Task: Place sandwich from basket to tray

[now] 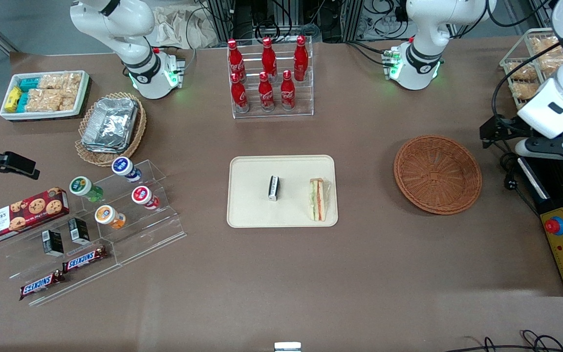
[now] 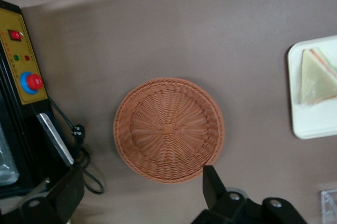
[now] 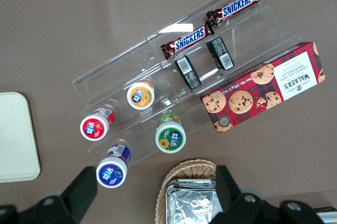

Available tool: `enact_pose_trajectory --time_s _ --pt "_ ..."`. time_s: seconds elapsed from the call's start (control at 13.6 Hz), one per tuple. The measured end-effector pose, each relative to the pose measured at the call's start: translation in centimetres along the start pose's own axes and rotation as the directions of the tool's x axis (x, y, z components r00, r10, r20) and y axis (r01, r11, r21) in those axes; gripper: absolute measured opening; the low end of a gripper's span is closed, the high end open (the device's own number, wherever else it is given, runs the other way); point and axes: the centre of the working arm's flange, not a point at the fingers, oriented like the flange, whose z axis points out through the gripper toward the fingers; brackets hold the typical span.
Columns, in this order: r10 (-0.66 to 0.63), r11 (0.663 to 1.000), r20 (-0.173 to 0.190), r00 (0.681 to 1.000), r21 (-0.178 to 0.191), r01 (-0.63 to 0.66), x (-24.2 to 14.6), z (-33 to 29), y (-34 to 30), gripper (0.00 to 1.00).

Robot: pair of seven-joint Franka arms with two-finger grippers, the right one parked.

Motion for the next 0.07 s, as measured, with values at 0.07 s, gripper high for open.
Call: enact_pose_trajectory --time_s 0.07 --pt "0.012 1.0 -0.002 1.0 -0.008 -0.012 -0.07 -0.03 -0.62 1.0"
